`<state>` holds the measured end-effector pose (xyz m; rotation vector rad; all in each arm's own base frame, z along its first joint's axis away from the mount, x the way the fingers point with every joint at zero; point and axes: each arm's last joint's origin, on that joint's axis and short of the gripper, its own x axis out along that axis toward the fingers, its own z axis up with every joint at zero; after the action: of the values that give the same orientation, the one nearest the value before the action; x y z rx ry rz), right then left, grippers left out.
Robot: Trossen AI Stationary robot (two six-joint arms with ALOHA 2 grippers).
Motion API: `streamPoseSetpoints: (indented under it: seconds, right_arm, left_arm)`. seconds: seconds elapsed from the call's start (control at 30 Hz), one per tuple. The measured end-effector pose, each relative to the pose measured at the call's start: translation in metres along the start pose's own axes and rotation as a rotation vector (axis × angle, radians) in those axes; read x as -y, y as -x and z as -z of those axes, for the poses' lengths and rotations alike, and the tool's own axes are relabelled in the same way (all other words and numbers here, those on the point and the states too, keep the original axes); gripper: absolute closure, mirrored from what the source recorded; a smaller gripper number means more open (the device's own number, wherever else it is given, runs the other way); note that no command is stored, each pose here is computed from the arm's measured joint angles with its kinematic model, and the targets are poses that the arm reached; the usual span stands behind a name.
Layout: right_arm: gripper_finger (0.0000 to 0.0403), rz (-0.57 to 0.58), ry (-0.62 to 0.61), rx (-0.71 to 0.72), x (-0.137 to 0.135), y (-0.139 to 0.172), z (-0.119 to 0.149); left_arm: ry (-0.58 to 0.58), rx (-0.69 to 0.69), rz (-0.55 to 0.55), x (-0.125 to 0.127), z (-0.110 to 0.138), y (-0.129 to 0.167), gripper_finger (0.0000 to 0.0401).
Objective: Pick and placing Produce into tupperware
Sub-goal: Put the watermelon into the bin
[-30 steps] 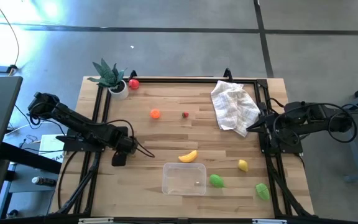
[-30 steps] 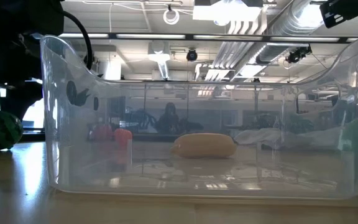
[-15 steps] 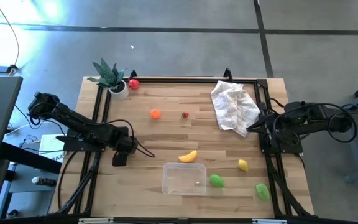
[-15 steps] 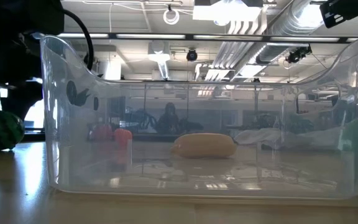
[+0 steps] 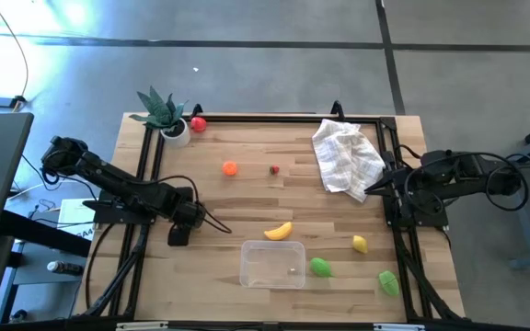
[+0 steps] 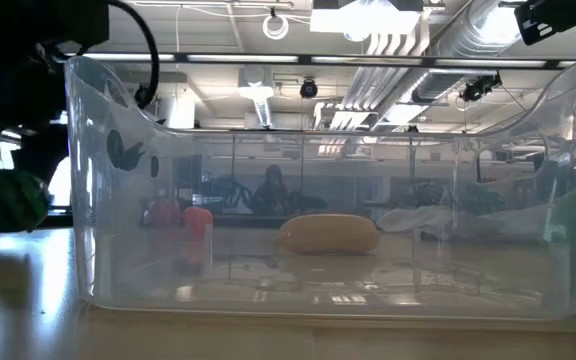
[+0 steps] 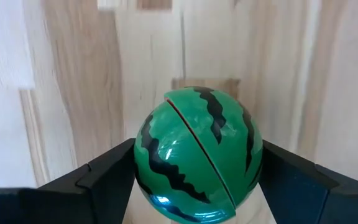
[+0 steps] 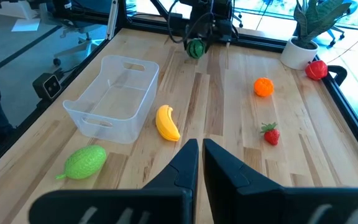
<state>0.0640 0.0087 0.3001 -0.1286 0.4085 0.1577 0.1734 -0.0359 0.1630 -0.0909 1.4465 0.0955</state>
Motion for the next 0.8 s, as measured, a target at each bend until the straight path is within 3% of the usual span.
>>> streamPoseSetpoints:
  seconds: [0.4,0.57,0.8]
  right_arm:
    - [0.0386,0.000,0.000,0.000,0.000,0.000,0.000]
    - [0.0386,0.000,0.000,0.000,0.000,0.000,0.000]
    - [0.0386,0.000,0.000,0.000,0.000,0.000,0.000]
  left_arm:
    - [-0.133,0.220,0.076,0.013,-0.042,0.058,0.0111]
    - [-0.201,0.396,0.102,0.019,-0.065,0.105,0.0109]
    - [-0.326,0.743,0.096,0.023,-0.090,0.187,0.0108]
